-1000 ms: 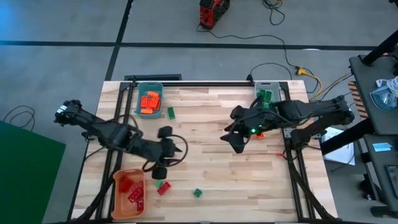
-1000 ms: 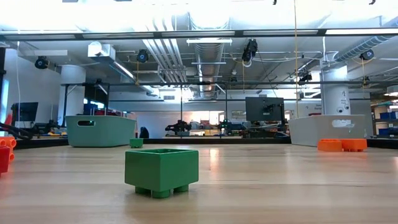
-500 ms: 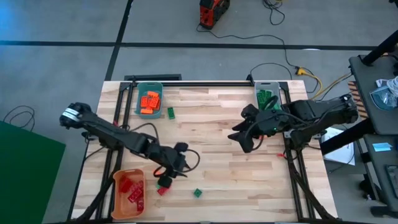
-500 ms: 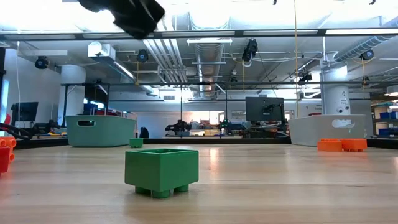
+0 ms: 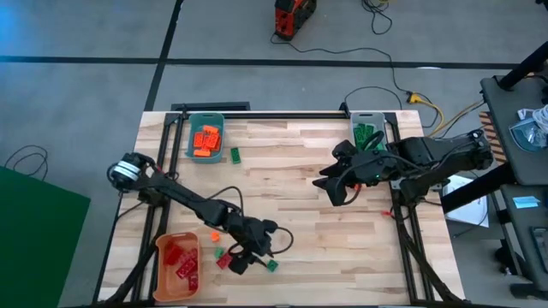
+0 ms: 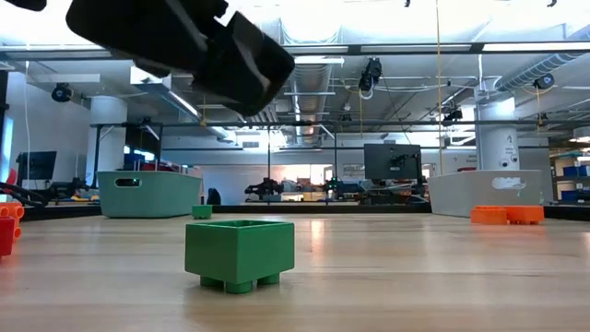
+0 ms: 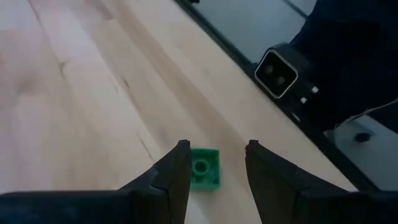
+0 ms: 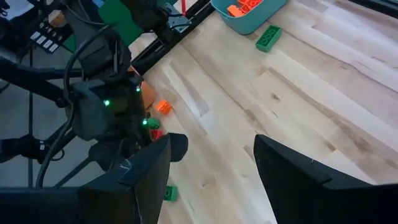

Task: Sort blocks
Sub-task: Put the bottom right green game piece into the gray bin

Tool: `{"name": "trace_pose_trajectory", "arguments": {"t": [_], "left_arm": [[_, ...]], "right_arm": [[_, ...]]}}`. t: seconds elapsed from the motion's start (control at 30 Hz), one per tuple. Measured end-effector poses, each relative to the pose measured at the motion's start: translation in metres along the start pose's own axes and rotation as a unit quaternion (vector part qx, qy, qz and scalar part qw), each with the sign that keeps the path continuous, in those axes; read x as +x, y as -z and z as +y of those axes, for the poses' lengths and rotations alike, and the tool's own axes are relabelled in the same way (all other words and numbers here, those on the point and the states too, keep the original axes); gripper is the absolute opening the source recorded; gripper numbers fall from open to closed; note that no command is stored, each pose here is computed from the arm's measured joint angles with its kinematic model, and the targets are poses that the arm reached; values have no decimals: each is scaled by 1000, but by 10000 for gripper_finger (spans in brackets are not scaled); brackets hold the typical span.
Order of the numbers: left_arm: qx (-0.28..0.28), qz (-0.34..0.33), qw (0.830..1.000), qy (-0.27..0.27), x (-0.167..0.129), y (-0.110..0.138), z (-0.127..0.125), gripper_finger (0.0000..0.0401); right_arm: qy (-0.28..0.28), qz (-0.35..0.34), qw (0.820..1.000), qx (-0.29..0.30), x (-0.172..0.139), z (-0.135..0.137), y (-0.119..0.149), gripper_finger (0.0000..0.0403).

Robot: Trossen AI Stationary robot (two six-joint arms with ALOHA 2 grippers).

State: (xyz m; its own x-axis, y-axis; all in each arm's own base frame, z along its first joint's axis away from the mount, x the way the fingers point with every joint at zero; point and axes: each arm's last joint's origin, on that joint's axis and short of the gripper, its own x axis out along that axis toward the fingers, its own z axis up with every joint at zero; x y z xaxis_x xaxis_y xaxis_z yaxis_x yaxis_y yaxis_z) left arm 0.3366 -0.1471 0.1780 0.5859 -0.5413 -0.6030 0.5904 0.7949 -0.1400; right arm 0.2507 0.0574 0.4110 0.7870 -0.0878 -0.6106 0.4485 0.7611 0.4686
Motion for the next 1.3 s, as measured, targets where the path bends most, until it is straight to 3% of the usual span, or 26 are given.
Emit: {"name": "trace_pose_trajectory", "arguments": {"t": [0.17,0.47,0.83,1.07,1.3], "left_arm": [[4,3,1000,3,6,4,2,163],[102,15,995,-3,22,16,6,230],[83,21,996,-7,49,34,12,233],[50,19,998,25,60,43,14,229],[41,10,998,41,66,47,16,192]], "right_arm": [[0,0,1000,-4,0,0,0,221],[10,2,1000,-12,1,-2,0,221],[12,5,1000,-6,1,-3,0,221],[13,6,1000,-8,1,-3,1,221],[16,4,1000,-8,1,-3,0,221]]}}
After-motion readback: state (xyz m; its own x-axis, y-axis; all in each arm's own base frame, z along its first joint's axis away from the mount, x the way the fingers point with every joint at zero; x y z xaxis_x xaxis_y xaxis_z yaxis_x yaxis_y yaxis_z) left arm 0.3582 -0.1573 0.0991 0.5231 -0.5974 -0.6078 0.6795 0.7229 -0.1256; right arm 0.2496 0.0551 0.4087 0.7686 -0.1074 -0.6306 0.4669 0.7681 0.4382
